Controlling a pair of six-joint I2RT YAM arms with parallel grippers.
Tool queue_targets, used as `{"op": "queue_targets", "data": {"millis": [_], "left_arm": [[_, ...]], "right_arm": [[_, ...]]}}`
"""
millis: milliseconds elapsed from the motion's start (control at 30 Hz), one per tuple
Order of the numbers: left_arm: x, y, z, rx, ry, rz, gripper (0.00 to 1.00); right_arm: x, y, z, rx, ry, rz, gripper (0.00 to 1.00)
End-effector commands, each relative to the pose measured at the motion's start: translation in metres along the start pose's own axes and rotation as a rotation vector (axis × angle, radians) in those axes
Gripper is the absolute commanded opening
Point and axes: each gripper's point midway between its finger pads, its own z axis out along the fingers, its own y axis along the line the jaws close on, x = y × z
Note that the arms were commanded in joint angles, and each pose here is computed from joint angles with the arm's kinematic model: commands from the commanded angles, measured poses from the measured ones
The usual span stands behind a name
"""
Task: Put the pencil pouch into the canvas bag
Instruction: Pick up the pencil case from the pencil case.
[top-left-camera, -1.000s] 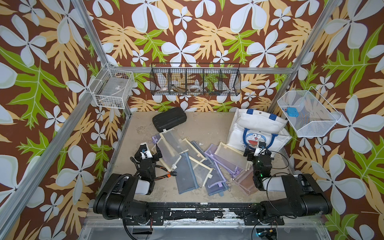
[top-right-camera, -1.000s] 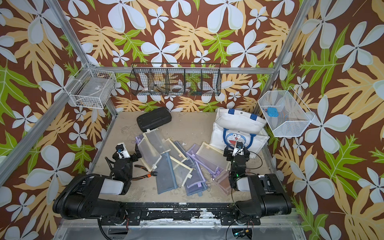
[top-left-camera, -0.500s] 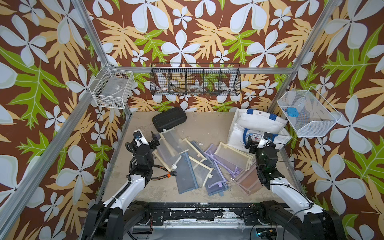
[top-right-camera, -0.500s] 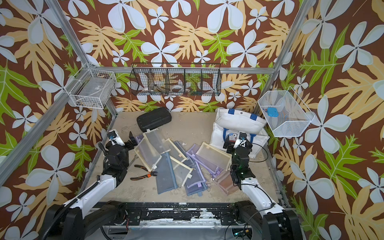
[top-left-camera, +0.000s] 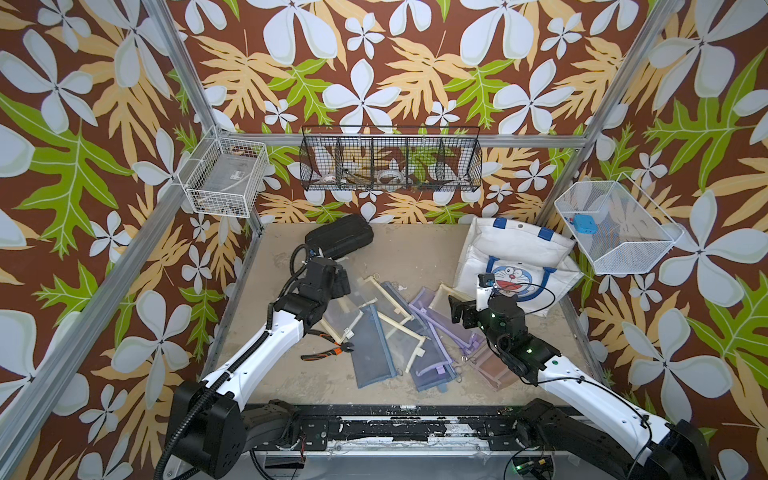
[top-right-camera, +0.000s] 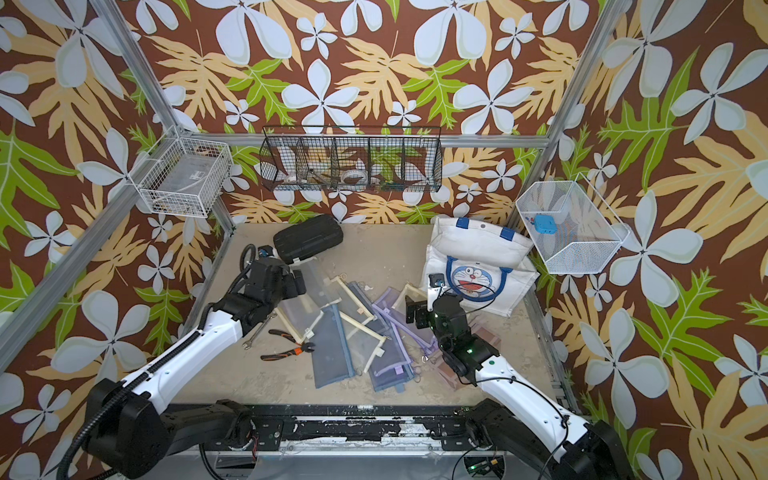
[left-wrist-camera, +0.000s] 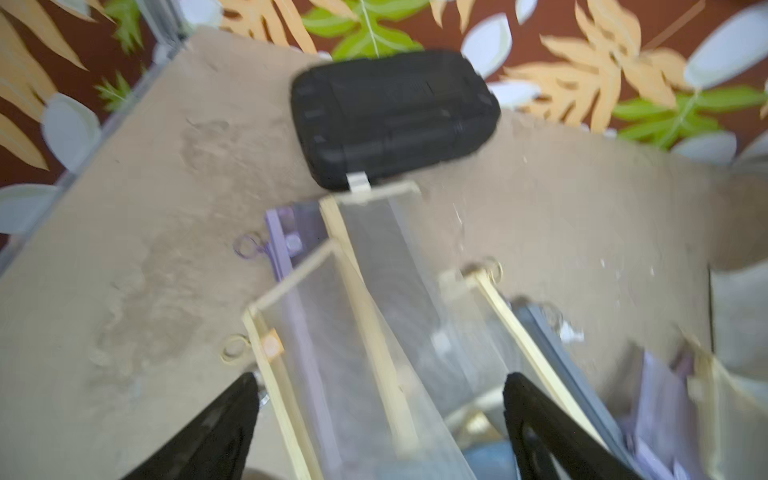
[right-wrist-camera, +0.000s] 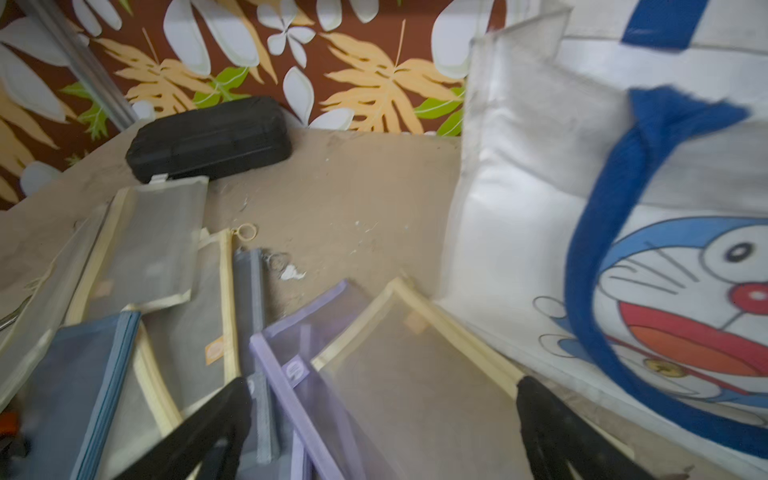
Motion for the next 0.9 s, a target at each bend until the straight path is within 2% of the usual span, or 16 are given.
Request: {"op": "queue_targets", "data": {"millis": [0,200,400,533,633,867], "left_arm": [[0.038,-0.008,-0.001,-0.053,0.092,0.051,0.93],[0.075,-0.017,0.017,-0.116,0.152,0.085,0.85],[0.075,-0.040,0.023,-0.103,0.152,0.091,0.82],[0.081,-0.041,0.031,-0.131,0.169,0.107,0.79],[0.087,-0.037,0.036,-0.161,0.172,0.113,0.66],[0.098,-0.032,0.039,-0.192,0.181,0.119,0.50]], "right_arm": [[0.028,0.027,-0.003,-0.141,0.106,0.022,1.00],[0.049,0.041,-0.012,-0.201,0.136,0.025,1.00],[0.054,0.039,-0.013,-0.197,0.144,0.005,1.00],[0.055,0.038,-0.014,-0.196,0.137,0.005,1.00],[0.054,0.038,-0.014,-0.198,0.132,0.007,1.00],[0.052,0.034,-0.016,-0.176,0.127,-0.004,1.00]]}}
